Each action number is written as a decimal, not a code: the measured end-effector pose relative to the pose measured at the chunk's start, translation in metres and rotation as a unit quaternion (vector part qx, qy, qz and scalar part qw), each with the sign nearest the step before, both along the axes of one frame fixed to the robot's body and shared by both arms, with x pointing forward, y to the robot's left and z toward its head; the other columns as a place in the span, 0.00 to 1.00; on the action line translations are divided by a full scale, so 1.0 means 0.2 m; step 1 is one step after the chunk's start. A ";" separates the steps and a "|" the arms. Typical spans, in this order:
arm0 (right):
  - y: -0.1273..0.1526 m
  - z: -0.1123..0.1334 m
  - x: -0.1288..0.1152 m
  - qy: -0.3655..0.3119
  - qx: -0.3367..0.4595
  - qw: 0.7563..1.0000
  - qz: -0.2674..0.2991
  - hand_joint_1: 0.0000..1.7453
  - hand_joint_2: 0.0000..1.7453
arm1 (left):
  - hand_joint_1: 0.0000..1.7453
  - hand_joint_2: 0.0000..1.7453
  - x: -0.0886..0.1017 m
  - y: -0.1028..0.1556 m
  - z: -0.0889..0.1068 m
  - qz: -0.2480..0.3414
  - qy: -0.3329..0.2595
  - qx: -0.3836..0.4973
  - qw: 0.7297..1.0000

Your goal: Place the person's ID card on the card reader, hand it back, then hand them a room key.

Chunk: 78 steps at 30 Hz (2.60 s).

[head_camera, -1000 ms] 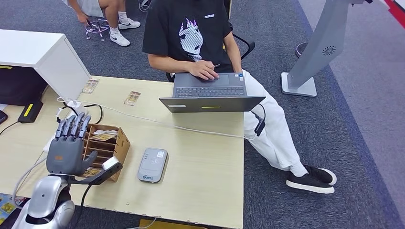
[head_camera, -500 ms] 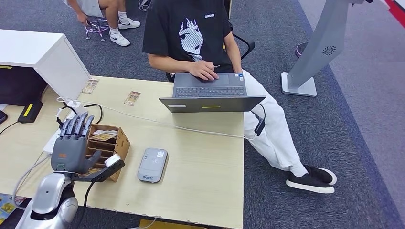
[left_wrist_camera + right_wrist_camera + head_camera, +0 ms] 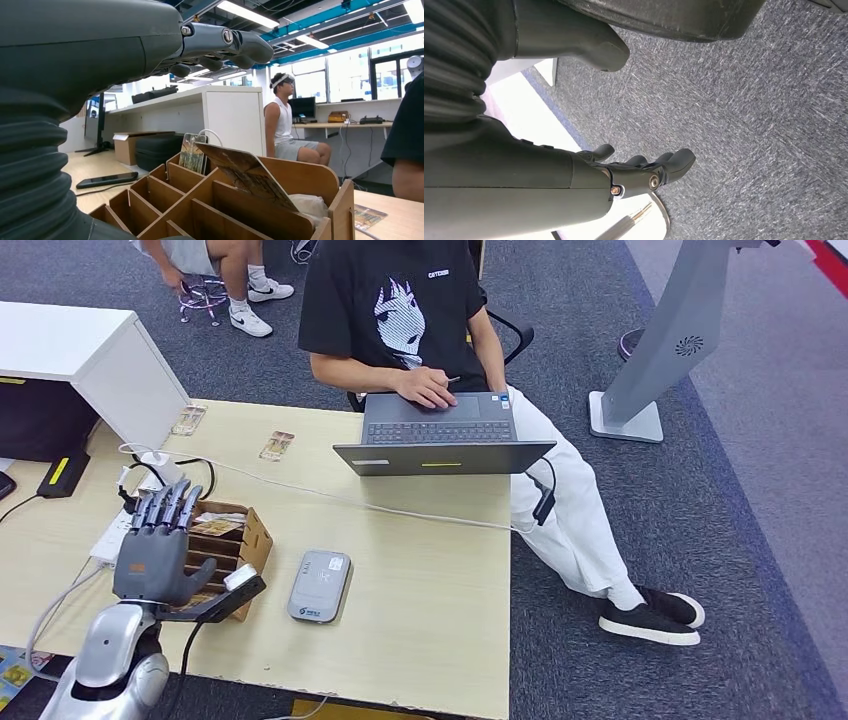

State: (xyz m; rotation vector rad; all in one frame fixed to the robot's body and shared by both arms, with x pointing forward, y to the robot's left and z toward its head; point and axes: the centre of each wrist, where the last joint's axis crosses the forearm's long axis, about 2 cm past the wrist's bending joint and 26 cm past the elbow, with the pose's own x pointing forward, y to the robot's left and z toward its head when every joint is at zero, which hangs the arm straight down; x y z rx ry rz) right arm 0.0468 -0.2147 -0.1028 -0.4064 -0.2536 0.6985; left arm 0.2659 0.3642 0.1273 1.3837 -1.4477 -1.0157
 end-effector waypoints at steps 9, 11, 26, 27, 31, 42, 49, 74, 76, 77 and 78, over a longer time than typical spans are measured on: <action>0.00 0.00 0.00 -0.001 0.000 1.000 -0.001 0.00 1.00 | 0.02 1.00 0.01 -0.02 -0.01 -0.010 0.010 0.000 1.000; 0.00 0.00 0.00 -0.001 0.001 1.000 0.000 0.00 1.00 | 0.03 1.00 0.01 -0.03 -0.01 -0.012 0.010 0.000 1.000; 0.00 0.00 0.01 -0.006 0.003 1.000 -0.006 0.00 1.00 | 1.00 1.00 0.04 -0.08 -0.02 -0.023 0.021 -0.005 0.999; 0.00 0.00 0.02 -0.006 0.003 1.000 -0.006 0.00 1.00 | 1.00 1.00 0.04 -0.08 -0.02 -0.023 0.021 -0.005 0.999; 0.00 0.00 0.02 -0.006 0.003 1.000 -0.005 0.00 1.00 | 1.00 1.00 0.05 -0.08 -0.01 -0.024 0.018 -0.006 1.000; 0.00 0.00 0.02 -0.008 0.005 1.000 -0.004 0.00 1.00 | 1.00 1.00 0.07 -0.08 0.01 -0.019 0.013 -0.005 1.000; 0.00 0.00 0.02 -0.008 0.005 1.000 -0.004 0.00 1.00 | 1.00 1.00 0.07 -0.08 0.01 -0.015 0.012 -0.006 1.000; 0.00 0.00 0.02 -0.014 0.000 1.000 0.004 0.00 1.00 | 1.00 1.00 0.19 -0.17 0.67 -0.086 -0.401 0.012 0.912; 0.00 0.00 0.02 -0.014 0.000 1.000 0.003 0.00 1.00 | 1.00 1.00 0.19 -0.16 0.70 -0.085 -0.407 0.014 0.909; 0.00 0.00 0.02 -0.014 0.000 1.000 0.003 0.00 1.00 | 1.00 1.00 0.20 -0.16 0.70 -0.084 -0.408 0.015 0.909; 0.00 0.00 0.02 -0.014 0.000 1.000 0.003 0.00 1.00 | 1.00 1.00 0.20 -0.16 0.71 -0.084 -0.410 0.015 0.908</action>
